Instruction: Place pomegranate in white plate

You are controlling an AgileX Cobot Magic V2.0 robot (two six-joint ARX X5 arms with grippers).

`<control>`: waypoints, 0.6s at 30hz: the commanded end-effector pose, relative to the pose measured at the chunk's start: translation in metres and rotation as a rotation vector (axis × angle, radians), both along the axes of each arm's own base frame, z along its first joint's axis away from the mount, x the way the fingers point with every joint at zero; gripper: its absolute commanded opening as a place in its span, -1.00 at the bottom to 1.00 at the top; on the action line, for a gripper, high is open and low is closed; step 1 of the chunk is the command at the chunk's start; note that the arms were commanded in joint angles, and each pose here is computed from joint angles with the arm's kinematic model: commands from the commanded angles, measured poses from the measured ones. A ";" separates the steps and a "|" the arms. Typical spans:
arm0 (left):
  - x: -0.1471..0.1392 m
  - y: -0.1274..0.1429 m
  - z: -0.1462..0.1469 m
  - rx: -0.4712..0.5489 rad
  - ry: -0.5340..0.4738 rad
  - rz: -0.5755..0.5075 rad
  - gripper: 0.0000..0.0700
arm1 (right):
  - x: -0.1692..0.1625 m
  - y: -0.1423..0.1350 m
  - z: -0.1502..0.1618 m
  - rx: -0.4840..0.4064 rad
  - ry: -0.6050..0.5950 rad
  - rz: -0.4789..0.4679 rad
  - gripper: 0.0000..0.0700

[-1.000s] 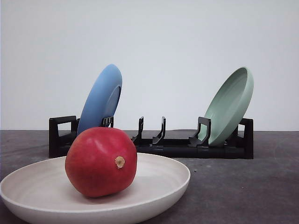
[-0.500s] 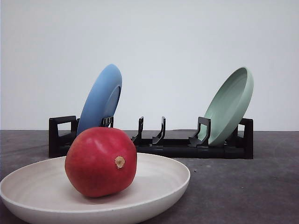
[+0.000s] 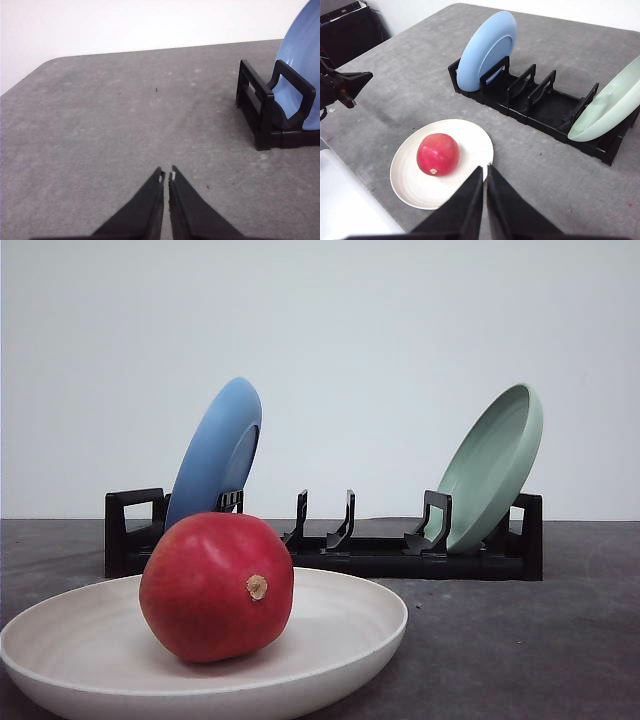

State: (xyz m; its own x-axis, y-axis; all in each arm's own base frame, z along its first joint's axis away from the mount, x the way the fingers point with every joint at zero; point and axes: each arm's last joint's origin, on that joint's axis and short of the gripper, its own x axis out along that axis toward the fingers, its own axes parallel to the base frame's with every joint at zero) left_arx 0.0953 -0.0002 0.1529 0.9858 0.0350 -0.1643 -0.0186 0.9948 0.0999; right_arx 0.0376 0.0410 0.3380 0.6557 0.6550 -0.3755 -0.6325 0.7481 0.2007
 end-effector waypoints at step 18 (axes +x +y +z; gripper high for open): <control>0.000 0.000 -0.003 -0.001 0.012 -0.001 -1.00 | 0.004 -0.001 -0.001 0.023 -0.003 -0.045 -0.98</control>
State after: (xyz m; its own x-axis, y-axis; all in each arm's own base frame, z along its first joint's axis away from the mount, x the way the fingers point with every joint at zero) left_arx 0.0953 -0.0002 0.1529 0.9858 0.0350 -0.1640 -0.0187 0.9948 0.0999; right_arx 0.0408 0.0400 0.3365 0.6812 0.6331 -0.3675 -0.6005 0.7704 0.2142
